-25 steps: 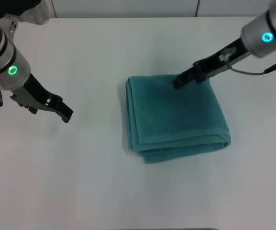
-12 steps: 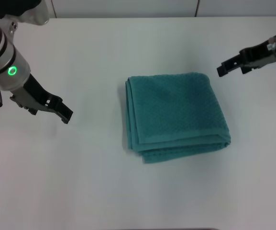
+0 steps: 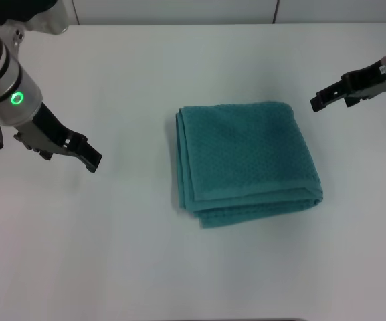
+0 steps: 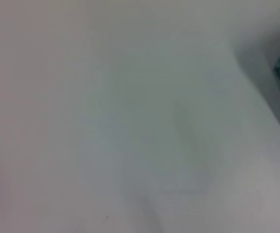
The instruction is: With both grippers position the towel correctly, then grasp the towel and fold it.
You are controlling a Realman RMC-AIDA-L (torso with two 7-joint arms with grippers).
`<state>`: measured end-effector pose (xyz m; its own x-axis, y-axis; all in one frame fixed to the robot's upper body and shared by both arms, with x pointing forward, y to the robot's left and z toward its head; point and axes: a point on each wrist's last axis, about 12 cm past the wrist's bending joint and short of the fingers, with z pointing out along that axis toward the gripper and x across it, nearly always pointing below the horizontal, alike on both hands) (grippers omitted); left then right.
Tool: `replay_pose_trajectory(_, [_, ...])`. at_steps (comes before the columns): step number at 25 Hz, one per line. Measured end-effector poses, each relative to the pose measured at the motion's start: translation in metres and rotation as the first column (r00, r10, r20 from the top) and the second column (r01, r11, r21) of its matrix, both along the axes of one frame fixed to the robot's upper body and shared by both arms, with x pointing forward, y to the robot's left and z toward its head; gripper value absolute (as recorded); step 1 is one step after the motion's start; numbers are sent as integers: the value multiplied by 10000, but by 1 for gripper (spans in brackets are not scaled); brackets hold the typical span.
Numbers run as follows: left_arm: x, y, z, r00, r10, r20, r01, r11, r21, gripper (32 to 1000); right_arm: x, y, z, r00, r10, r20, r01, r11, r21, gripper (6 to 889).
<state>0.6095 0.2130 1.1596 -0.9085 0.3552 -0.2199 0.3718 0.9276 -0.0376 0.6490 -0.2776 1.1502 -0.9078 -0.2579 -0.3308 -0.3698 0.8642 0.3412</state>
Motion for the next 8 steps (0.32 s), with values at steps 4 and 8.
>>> replay_pose_trajectory(4, [1,-1,1,10000,-2,4,2,10000,4,919,4,5,5,10000,11,12,-11,10000,-2,857])
replay_pose_trajectory(8, [1,0,1,10000,3,3,-3,10000,-6,919,8,8,10,10000,18,30,-17,10000,-6,857])
